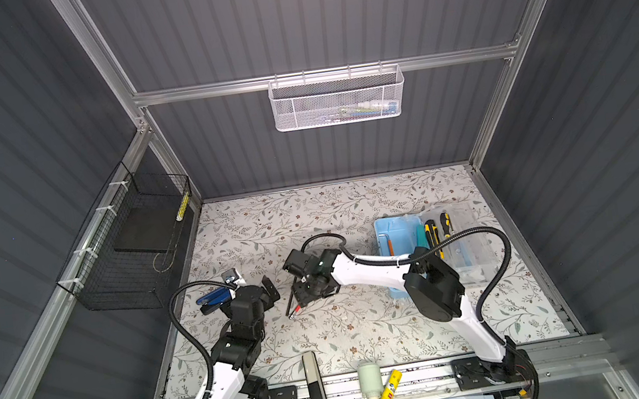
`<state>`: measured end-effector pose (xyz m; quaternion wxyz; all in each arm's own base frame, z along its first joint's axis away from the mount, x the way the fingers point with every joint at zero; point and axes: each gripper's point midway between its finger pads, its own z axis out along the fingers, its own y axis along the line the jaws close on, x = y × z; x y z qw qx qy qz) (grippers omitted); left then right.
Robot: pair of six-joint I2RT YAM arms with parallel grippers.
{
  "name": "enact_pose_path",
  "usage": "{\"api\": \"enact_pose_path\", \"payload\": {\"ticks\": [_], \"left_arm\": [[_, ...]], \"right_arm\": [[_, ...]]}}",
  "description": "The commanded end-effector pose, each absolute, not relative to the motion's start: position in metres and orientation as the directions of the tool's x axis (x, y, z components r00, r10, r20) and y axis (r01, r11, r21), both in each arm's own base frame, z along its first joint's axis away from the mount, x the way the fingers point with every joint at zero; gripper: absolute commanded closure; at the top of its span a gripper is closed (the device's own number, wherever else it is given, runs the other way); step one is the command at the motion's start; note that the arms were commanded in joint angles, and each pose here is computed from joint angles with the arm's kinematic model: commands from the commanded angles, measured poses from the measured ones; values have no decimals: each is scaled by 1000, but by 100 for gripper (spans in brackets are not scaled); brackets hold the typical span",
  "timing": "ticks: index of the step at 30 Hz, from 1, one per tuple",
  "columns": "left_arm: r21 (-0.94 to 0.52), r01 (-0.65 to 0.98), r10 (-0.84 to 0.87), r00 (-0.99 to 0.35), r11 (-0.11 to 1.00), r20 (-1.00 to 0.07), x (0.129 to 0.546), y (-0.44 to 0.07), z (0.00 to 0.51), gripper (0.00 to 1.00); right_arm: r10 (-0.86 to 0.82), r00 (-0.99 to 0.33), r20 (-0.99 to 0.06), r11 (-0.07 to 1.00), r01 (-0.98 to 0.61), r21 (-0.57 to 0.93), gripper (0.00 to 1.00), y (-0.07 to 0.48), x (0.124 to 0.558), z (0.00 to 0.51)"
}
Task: Pack the tool kit
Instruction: 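Close the right gripper on the red-handled hex key and lift it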
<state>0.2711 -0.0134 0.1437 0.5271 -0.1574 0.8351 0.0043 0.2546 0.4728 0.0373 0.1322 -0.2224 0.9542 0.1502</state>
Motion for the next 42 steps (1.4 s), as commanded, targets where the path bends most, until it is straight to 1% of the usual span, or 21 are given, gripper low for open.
{"api": "enact_pose_path", "payload": {"ticks": [1, 8, 18, 22, 27, 34, 42], "left_arm": [[-150, -282, -256, -392, 948, -883, 269, -9, 140, 1], [-149, -284, -256, -392, 947, -884, 268, -8, 139, 1], [-154, -293, -264, -383, 944, -885, 266, -6, 140, 1], [-156, -293, -264, -377, 943, -888, 266, -6, 141, 1], [-156, -292, -264, -379, 944, -887, 266, -6, 141, 1], [-153, -289, -260, -384, 945, -886, 267, -7, 140, 1], [-152, -288, -260, -386, 946, -885, 267, -7, 140, 1]], "right_arm": [[-331, -900, -283, 886, -400, 236, 30, 473, 258, 26], [-346, -902, -259, 897, -399, 192, 30, 462, 254, 17], [-302, -918, -258, 904, -361, 227, 28, 474, 257, 13], [-309, -919, -244, 909, -361, 209, 28, 475, 256, 6], [-358, -909, -214, 912, -389, 128, 27, 462, 251, 1], [-471, -875, -112, 880, -475, 12, 28, 432, 236, -2], [-528, -847, -55, 847, -521, -107, 28, 381, 230, 8]]}}
